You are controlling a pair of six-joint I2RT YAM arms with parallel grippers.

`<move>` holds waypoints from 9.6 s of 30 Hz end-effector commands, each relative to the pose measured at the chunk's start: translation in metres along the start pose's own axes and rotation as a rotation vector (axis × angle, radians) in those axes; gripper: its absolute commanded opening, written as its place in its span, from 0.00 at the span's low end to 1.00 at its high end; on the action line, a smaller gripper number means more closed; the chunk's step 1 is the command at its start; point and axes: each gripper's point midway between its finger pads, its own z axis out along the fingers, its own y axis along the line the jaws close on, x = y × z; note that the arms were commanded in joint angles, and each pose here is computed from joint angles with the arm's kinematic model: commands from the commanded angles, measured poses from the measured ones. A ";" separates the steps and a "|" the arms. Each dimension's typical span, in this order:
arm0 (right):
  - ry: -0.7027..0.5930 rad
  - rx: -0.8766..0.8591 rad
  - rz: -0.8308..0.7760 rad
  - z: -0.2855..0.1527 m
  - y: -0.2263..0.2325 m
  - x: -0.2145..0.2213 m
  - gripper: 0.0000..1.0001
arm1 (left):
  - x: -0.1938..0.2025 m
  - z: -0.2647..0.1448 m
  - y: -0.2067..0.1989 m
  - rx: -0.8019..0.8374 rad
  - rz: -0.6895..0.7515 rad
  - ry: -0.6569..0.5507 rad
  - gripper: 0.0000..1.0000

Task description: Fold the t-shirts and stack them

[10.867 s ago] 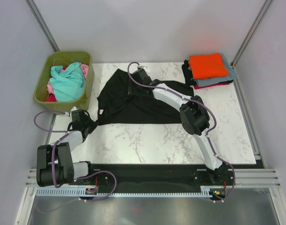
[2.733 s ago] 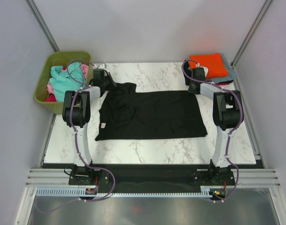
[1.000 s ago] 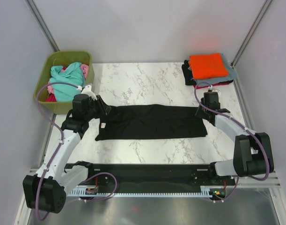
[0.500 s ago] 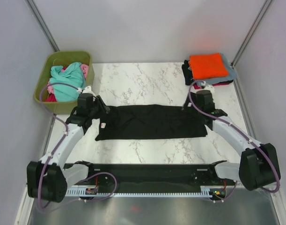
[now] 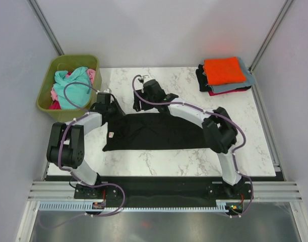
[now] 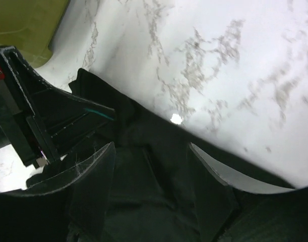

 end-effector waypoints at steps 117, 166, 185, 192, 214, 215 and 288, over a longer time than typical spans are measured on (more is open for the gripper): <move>0.203 0.496 0.079 -0.119 -0.201 0.140 0.85 | 0.140 -0.113 -0.040 -0.041 0.187 0.114 0.35; 0.284 0.032 0.285 -0.098 0.026 0.185 0.91 | -0.057 0.104 -0.155 0.028 0.382 0.126 0.38; 0.057 0.274 0.051 -0.094 -0.053 -0.006 0.93 | -0.081 -0.068 -0.111 -0.065 0.301 -0.116 0.54; 0.109 0.463 -0.004 0.008 -0.114 -0.028 0.93 | 0.056 -0.086 -0.091 0.136 0.184 0.016 0.51; 0.009 0.325 0.199 0.147 -0.222 -0.016 0.92 | 0.266 -0.076 -0.072 0.221 0.094 0.445 0.49; -0.013 0.317 0.219 0.149 -0.223 -0.020 0.93 | 0.268 -0.074 -0.073 0.212 0.093 0.449 0.50; 0.295 0.149 0.400 -0.237 -0.046 0.307 0.00 | 0.253 -0.147 -0.043 0.341 0.133 0.373 0.51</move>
